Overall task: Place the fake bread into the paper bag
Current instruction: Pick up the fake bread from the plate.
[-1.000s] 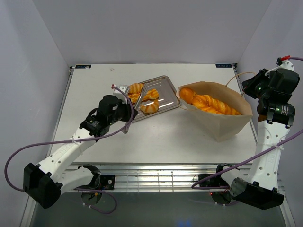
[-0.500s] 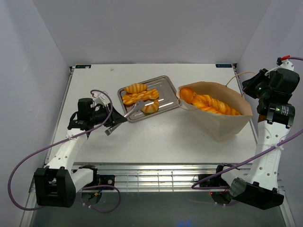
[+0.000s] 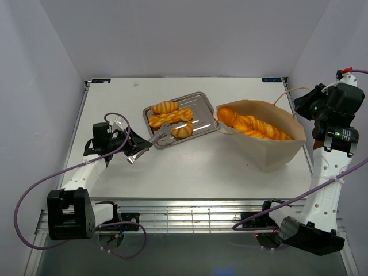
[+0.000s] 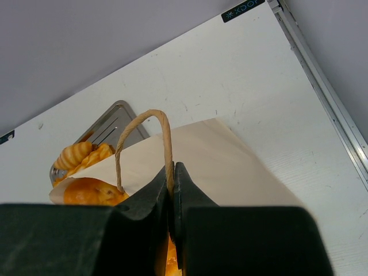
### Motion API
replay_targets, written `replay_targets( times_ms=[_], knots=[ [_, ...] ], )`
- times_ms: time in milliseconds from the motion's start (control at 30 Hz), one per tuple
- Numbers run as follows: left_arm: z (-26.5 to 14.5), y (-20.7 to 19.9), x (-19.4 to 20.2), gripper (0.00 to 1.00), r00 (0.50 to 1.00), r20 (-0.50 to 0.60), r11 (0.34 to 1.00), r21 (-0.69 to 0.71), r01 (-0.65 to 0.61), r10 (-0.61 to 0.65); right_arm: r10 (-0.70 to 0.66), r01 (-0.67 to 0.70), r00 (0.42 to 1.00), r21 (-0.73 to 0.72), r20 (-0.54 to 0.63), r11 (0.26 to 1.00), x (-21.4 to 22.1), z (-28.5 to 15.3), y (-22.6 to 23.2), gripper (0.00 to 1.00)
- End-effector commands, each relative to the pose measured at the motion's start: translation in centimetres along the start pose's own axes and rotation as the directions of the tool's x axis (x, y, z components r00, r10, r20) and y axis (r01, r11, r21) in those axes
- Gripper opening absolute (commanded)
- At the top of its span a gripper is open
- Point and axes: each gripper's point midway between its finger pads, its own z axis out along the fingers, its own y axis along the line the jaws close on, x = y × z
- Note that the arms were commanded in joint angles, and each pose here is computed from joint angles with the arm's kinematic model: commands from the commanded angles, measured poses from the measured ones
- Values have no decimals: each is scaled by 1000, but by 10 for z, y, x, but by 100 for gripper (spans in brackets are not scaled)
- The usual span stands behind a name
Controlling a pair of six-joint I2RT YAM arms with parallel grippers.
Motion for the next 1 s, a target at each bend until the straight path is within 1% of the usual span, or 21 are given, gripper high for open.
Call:
replay_targets(
  times_ms=[0,200,267,333,633,700,767,833,967],
  knots=[
    [0,-3,-10,49,999,15,998,46,38,-39,-33,38,994,-49,102,998,-28,-16,16,8],
    [8,9,-11,50,996,-1,995,32,93,-93,-33,39,994,-54,102,998,-28,-16,17,8],
    [12,13,-9,50,991,-23,991,32,130,-129,-32,38,994,-54,105,998,-28,-17,17,8],
    [14,14,-8,49,988,-38,988,43,148,-146,-32,38,994,-55,104,998,-28,-17,17,8],
    [23,25,-9,50,970,-77,972,14,234,-232,-32,38,993,-53,110,998,-29,-17,17,8],
    [26,26,-7,51,962,-103,966,19,258,-255,-31,37,994,-58,103,998,-28,-15,17,8],
    [27,25,-8,53,959,-112,964,25,266,-261,-30,36,994,-60,104,998,-28,-15,18,8],
    [28,23,-10,58,959,-120,964,34,263,-257,-30,36,994,-59,105,998,-28,-16,18,8],
    [31,23,-11,60,953,-136,959,39,279,-272,-30,37,993,-58,110,998,-30,-16,18,8]
  ],
)
